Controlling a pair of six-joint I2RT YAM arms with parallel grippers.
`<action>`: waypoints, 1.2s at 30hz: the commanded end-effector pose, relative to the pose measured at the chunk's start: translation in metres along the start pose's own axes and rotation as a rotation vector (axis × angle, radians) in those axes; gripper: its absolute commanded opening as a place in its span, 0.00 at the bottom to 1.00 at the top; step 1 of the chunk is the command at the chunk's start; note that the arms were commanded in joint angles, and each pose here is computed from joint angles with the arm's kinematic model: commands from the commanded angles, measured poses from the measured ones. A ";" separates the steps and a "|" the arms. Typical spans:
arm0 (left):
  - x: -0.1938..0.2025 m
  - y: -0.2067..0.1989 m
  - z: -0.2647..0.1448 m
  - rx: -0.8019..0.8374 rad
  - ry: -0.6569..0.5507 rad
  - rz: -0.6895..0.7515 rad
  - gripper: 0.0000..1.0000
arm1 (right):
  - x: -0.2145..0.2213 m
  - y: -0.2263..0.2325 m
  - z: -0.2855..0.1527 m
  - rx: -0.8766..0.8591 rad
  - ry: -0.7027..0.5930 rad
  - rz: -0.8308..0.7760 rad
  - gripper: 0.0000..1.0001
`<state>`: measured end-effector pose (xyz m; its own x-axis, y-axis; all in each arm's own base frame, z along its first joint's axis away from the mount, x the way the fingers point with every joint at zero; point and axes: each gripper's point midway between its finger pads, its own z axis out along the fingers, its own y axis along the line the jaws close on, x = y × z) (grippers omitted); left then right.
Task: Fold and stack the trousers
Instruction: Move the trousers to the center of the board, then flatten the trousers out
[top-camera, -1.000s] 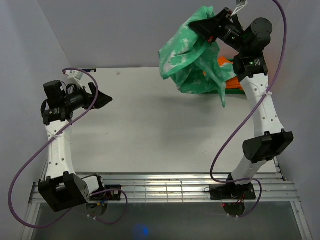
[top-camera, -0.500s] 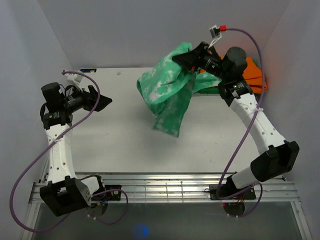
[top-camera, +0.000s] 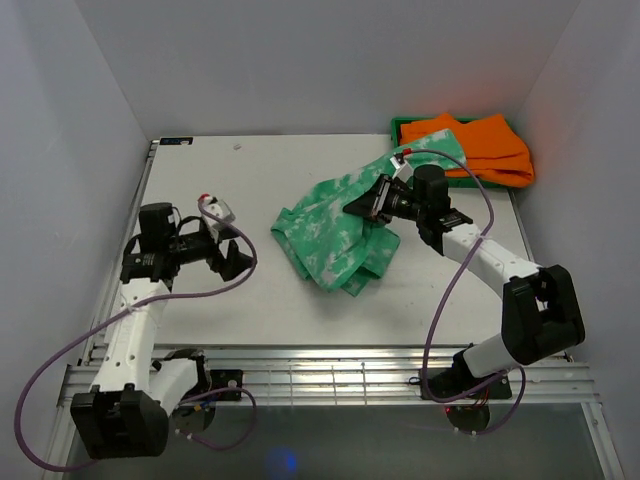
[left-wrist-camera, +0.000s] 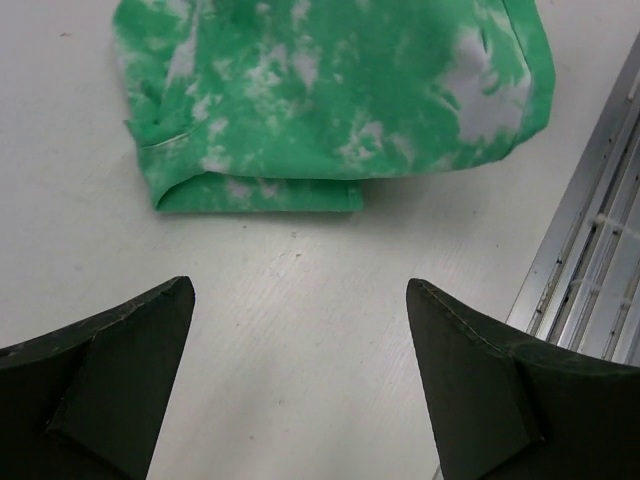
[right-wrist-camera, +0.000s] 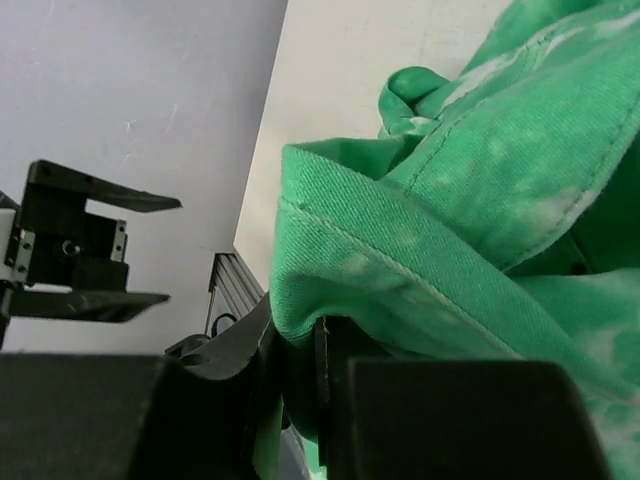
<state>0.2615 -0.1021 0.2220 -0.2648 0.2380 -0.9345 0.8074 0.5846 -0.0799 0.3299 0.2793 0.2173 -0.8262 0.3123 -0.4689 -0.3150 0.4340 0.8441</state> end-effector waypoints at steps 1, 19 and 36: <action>0.006 -0.019 0.031 0.066 0.017 0.263 0.98 | -0.032 0.050 -0.003 -0.132 -0.087 -0.141 0.08; 0.041 -0.001 0.147 0.066 0.125 0.399 0.98 | -0.157 -0.071 0.015 0.409 0.012 -1.014 0.98; 0.053 -0.010 0.156 0.127 0.145 0.310 0.98 | -0.221 -0.192 0.032 0.504 0.343 -1.921 0.96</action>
<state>0.3154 -0.2094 0.0970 -0.0958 0.5337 -0.8402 0.9211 0.3675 0.1284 0.5581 0.1396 0.1233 0.1220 -0.8508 -0.5112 -0.7553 0.2545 -0.6039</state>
